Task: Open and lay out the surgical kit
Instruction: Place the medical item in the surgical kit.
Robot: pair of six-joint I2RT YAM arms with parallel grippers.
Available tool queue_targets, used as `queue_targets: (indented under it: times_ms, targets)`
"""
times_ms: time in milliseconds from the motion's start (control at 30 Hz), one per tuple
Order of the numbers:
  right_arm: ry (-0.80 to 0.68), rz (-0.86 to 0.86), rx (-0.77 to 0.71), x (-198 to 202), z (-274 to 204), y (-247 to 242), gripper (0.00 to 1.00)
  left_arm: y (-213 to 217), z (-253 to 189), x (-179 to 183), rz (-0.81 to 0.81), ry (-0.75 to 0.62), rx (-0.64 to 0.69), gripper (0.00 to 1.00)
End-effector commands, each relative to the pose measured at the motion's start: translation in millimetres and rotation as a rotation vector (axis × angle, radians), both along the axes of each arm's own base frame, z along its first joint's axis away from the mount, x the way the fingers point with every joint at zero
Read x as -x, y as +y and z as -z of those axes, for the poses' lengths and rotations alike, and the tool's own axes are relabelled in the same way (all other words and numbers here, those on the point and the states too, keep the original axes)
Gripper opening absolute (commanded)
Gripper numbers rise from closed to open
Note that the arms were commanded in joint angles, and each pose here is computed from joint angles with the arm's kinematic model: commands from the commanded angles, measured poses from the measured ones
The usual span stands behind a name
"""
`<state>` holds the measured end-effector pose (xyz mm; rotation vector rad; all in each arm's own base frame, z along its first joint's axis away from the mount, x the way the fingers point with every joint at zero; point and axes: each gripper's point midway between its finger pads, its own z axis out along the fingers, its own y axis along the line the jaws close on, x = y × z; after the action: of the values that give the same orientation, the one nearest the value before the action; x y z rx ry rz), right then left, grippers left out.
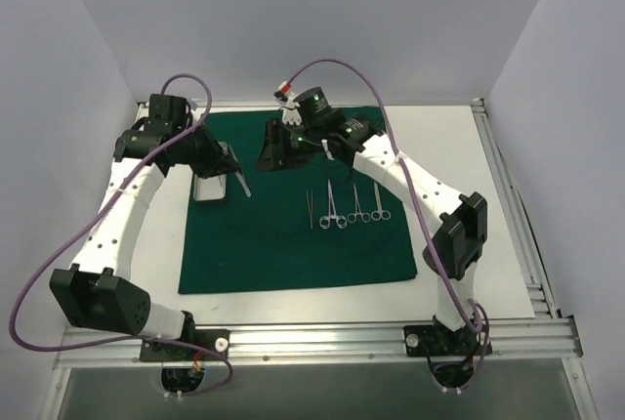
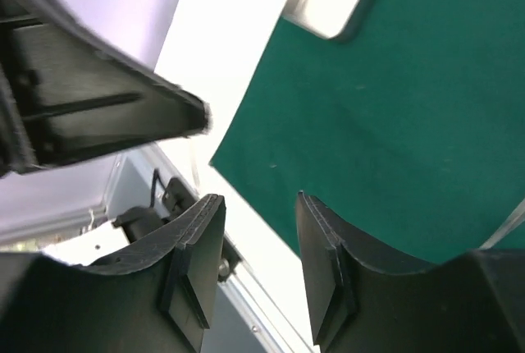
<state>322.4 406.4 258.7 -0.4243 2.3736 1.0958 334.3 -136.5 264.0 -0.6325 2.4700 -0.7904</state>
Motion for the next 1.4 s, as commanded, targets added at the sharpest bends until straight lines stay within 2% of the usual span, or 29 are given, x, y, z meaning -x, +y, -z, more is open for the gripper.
queue_targets:
  times_ms: [0,367,467,567,600,667,700,733,800,833,867,900,1167,1367]
  targets:
    - [-0.014,-0.097,-0.053,32,-18,31,0.4,-9,-15,9,0.009,-0.052,0.04,0.02]
    - [0.017,-0.172,-0.014,62,-6,46,0.35,-20,-28,21,0.036,-0.085,0.045,0.02]
    - [0.003,-0.16,0.005,61,-4,43,0.26,-20,-31,24,0.035,-0.094,0.036,0.02]
    - [-0.003,-0.136,0.029,58,0,40,0.11,-20,-32,27,0.038,-0.096,0.038,0.02]
    - [-0.004,-0.127,0.044,56,2,38,0.0,-21,-32,28,0.042,-0.096,0.046,0.02]
    - [-0.017,-0.104,0.067,53,6,35,0.0,-23,-34,31,0.053,-0.105,0.057,0.03]
    - [-0.023,-0.093,0.074,51,6,33,0.0,-23,-29,33,0.052,-0.092,0.055,0.11]
    - [-0.027,-0.087,0.084,51,7,31,0.0,-22,-29,35,0.049,-0.094,0.056,0.39]
    - [-0.035,-0.068,0.113,48,13,27,0.0,-20,-25,37,0.046,-0.091,0.051,0.58]
    - [-0.034,-0.062,0.121,48,16,25,0.0,-18,-25,37,0.041,-0.096,0.042,0.73]
    - [-0.03,-0.061,0.136,49,23,23,0.0,-14,-22,40,0.035,-0.085,0.023,0.81]
    - [-0.034,-0.051,0.152,48,26,19,0.0,-8,-20,39,0.017,-0.085,-0.005,0.94]
    - [-0.013,0.059,0.27,45,68,-10,0.0,60,-14,57,-0.165,-0.064,-0.228,0.94]
    - [0.009,0.26,0.449,25,106,-41,0.0,81,-4,63,-0.198,-0.035,-0.274,0.94]
